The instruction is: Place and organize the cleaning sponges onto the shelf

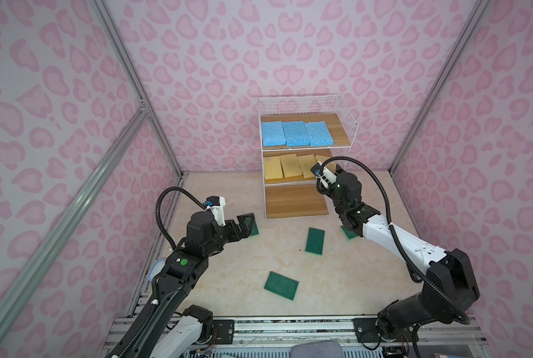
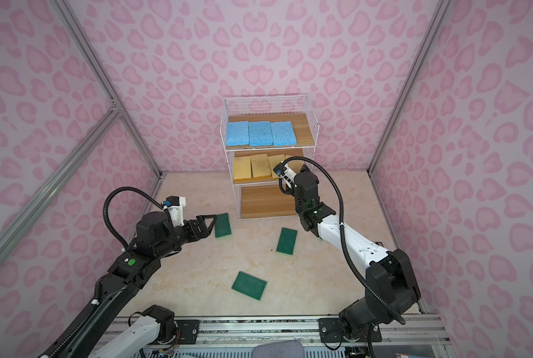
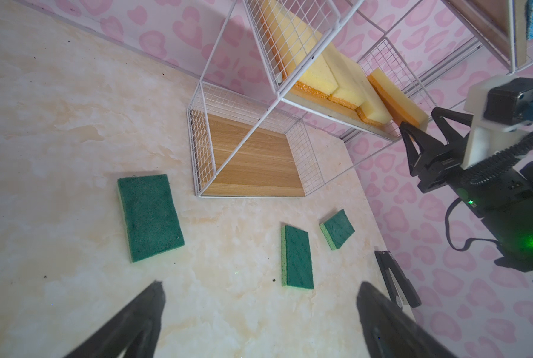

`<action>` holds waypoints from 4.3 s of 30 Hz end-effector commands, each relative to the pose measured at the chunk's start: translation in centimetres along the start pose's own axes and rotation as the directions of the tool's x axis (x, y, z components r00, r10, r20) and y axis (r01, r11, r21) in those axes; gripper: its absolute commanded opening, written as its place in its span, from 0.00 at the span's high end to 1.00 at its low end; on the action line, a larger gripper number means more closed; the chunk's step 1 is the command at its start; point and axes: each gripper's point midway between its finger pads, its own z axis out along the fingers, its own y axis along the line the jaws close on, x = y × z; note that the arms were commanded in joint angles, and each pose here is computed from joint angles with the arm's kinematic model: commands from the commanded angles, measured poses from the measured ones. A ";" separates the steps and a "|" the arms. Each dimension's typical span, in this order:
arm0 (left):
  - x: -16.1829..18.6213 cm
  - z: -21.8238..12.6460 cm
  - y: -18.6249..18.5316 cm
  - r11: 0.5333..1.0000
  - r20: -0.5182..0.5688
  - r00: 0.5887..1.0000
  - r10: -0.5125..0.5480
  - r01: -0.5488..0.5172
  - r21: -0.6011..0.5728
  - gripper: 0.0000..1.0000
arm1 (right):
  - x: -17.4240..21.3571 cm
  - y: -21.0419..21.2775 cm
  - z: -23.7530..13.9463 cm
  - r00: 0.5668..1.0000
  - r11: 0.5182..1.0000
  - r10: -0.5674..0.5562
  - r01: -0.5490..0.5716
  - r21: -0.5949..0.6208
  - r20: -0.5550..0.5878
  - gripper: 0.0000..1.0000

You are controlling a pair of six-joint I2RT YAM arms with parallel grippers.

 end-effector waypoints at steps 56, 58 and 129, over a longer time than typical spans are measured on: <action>-1.9 0.0 -1.4 1.000 0.023 1.000 0.010 -0.010 0.025 0.02 | -0.3 -1.5 -1.4 0.956 0.958 0.285 -0.285 -0.010 0.062 0.84; -1.9 0.0 -1.4 1.000 0.022 1.000 0.010 -0.011 0.025 0.02 | -0.3 -1.6 -0.9 0.958 0.959 0.282 -0.283 0.006 0.055 0.84; -3.4 -0.2 -3.3 0.997 -0.003 1.000 0.008 -0.008 0.075 0.02 | 1.4 -1.3 -2.3 -0.723 -0.793 0.595 -0.460 -0.398 -0.351 0.29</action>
